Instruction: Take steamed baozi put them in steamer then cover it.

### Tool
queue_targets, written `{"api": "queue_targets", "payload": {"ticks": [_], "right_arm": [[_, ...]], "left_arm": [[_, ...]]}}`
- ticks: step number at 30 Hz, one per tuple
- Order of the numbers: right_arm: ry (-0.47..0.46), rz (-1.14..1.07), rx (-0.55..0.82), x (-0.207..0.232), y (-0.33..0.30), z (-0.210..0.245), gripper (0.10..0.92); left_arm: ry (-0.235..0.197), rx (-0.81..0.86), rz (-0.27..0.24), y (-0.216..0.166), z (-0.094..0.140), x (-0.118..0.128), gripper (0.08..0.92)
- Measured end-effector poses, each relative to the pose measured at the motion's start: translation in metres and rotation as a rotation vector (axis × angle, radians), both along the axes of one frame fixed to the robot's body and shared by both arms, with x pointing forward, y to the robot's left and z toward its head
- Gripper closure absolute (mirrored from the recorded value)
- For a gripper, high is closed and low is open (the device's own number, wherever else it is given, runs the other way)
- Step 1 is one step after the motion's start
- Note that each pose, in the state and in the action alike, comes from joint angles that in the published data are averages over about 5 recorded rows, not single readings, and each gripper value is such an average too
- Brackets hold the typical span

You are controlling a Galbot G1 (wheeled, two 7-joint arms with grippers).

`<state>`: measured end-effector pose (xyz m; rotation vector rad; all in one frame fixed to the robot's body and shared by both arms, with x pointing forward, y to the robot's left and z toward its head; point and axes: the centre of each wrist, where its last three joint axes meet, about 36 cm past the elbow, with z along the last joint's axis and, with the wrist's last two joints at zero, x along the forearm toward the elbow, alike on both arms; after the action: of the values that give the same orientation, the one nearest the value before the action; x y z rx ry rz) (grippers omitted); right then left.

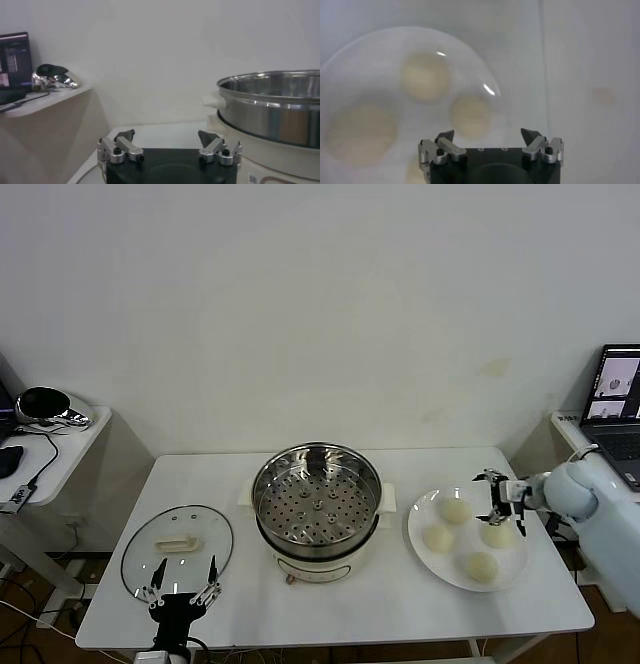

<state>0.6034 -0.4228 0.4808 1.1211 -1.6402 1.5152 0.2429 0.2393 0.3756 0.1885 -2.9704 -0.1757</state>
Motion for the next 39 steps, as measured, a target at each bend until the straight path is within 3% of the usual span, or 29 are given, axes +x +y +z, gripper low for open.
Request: {"api": "queue_targets", "payload": {"ticks": [23,39], "right_arm": [[0.158,0.008,-0.104,0.063,0.038,-0.036,0.202],[0.173,0.009,-0.135,0.071,0.044,-0.036,0.397]], "left_arm": [[-0.01,0.02,0.023,0.01,-0.001,0.001,0.177],[-0.019,0.026,0.023,0.011,-0.002,-0.003,0.177]]}}
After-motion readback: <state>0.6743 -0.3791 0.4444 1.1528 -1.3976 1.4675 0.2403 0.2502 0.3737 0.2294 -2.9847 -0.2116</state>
